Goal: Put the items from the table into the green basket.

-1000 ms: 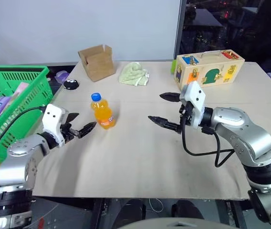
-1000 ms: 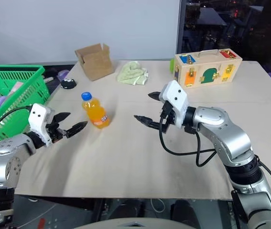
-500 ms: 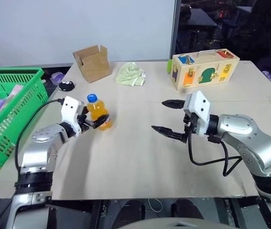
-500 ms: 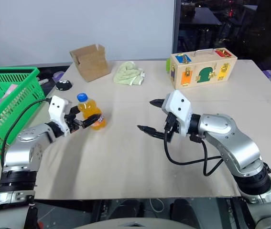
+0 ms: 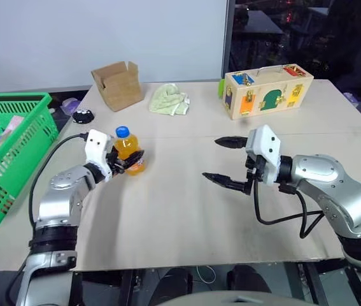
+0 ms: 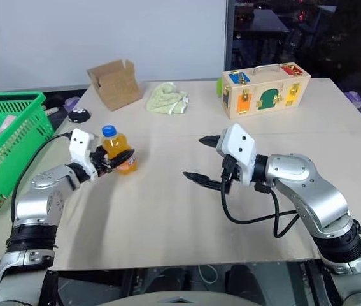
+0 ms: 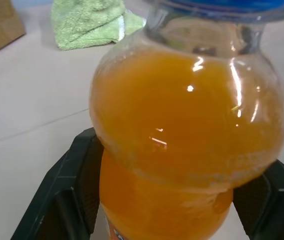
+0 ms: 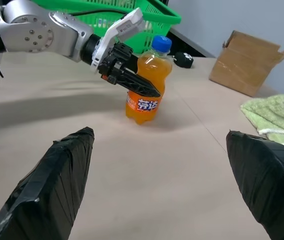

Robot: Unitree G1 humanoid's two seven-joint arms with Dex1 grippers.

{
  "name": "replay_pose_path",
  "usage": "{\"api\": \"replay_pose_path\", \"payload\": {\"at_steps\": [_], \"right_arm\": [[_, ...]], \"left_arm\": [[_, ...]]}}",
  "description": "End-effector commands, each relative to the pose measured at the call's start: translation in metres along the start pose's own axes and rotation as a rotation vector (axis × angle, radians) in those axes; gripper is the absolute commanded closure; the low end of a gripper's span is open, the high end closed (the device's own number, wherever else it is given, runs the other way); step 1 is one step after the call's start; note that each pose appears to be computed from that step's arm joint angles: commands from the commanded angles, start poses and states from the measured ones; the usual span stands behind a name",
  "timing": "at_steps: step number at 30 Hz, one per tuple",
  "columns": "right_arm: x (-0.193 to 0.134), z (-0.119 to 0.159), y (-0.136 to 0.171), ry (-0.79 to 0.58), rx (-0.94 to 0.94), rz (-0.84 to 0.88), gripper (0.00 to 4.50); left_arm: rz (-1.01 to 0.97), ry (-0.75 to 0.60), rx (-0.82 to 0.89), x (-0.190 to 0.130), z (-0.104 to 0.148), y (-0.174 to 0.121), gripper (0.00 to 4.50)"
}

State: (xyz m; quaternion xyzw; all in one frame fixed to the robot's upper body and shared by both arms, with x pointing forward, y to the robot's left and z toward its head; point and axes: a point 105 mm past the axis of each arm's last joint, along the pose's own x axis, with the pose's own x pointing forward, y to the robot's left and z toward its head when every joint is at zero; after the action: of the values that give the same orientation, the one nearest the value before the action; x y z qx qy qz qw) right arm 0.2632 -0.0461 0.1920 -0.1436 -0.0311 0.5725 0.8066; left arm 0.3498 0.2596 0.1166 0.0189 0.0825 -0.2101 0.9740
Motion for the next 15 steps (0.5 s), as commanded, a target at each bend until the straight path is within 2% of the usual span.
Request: {"api": "replay_pose_path", "payload": {"at_steps": [1,3,6,10,12,15], "right_arm": [[0.008,0.027,0.0,-0.132,-0.023,0.047,0.0],[0.011,0.03,0.001,-0.151,-0.03,0.069,0.0],[0.02,0.038,0.006,-0.191,-0.045,0.137,0.0],[0.032,0.055,0.007,-0.264,-0.061,0.2,0.0],[0.038,0.076,0.005,-0.349,-0.059,0.227,0.0],[0.042,0.095,0.004,-0.416,-0.033,0.25,0.0]], "left_arm": [[0.122,-0.265,-0.014,-0.029,0.079,0.03,1.69],[0.169,-0.299,-0.012,-0.041,0.093,0.042,1.69],[0.322,-0.41,0.012,-0.079,0.135,0.077,1.69],[0.543,-0.511,0.039,-0.128,0.177,0.122,1.69],[0.653,-0.516,0.09,-0.154,0.192,0.144,1.69],[0.728,-0.465,0.166,-0.175,0.199,0.161,1.69]]}}
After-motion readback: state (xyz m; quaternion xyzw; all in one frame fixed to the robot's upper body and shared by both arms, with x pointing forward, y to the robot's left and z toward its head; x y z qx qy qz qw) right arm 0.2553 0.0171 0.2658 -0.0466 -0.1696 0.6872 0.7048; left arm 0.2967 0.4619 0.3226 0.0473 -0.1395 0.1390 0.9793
